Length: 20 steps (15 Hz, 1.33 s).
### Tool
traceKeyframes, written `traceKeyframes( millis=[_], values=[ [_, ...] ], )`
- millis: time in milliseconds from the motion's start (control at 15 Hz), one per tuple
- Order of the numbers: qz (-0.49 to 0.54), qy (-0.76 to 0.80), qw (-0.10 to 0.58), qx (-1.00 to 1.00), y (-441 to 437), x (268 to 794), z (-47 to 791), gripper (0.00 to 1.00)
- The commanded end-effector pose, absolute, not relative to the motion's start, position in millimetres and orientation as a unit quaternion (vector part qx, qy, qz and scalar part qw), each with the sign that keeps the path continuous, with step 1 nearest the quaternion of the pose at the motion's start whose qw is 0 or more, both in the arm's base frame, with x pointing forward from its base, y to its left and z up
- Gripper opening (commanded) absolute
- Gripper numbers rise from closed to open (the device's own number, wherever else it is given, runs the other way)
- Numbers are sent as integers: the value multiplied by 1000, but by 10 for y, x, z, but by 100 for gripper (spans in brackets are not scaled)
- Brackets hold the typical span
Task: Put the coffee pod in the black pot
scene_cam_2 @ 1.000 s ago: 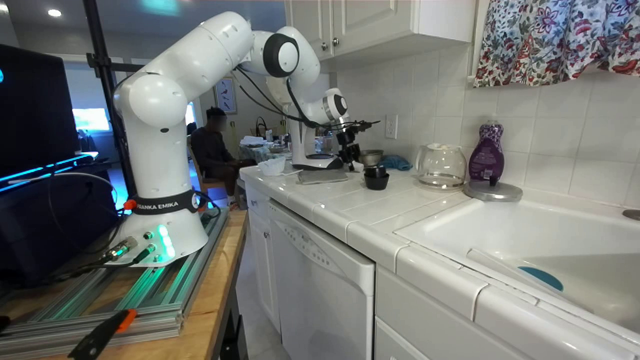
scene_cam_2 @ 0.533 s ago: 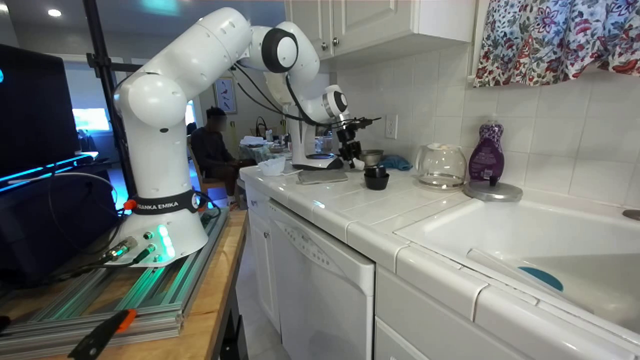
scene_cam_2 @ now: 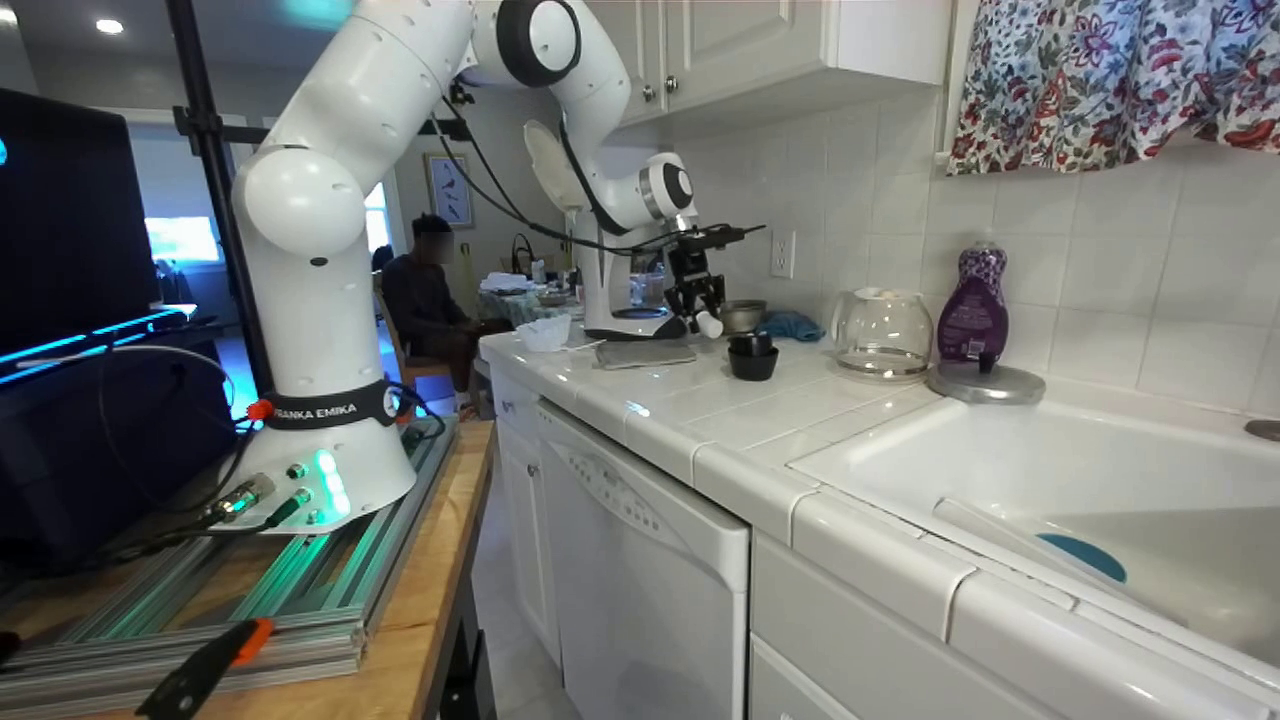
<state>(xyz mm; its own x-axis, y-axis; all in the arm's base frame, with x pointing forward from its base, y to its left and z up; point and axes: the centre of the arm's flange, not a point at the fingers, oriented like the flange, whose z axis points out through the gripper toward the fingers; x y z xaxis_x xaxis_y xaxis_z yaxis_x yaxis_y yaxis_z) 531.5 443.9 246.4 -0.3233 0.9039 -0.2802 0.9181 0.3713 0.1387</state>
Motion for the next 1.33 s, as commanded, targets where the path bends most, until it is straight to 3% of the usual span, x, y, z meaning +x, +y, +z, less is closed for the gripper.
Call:
traceKeyframes(
  millis=[0,533,600,867,933,1267],
  values=[
    [-2,758,140,637,3950,4799,2623,29],
    [108,712,127,682,3625,4386,2758,29],
    [85,699,128,698,3804,4571,2700,54],
    [97,705,124,692,3731,4475,2722,54],
    [108,686,129,708,3699,4506,2728,29],
    [162,569,125,796,3260,4540,2805,29]
  ],
)
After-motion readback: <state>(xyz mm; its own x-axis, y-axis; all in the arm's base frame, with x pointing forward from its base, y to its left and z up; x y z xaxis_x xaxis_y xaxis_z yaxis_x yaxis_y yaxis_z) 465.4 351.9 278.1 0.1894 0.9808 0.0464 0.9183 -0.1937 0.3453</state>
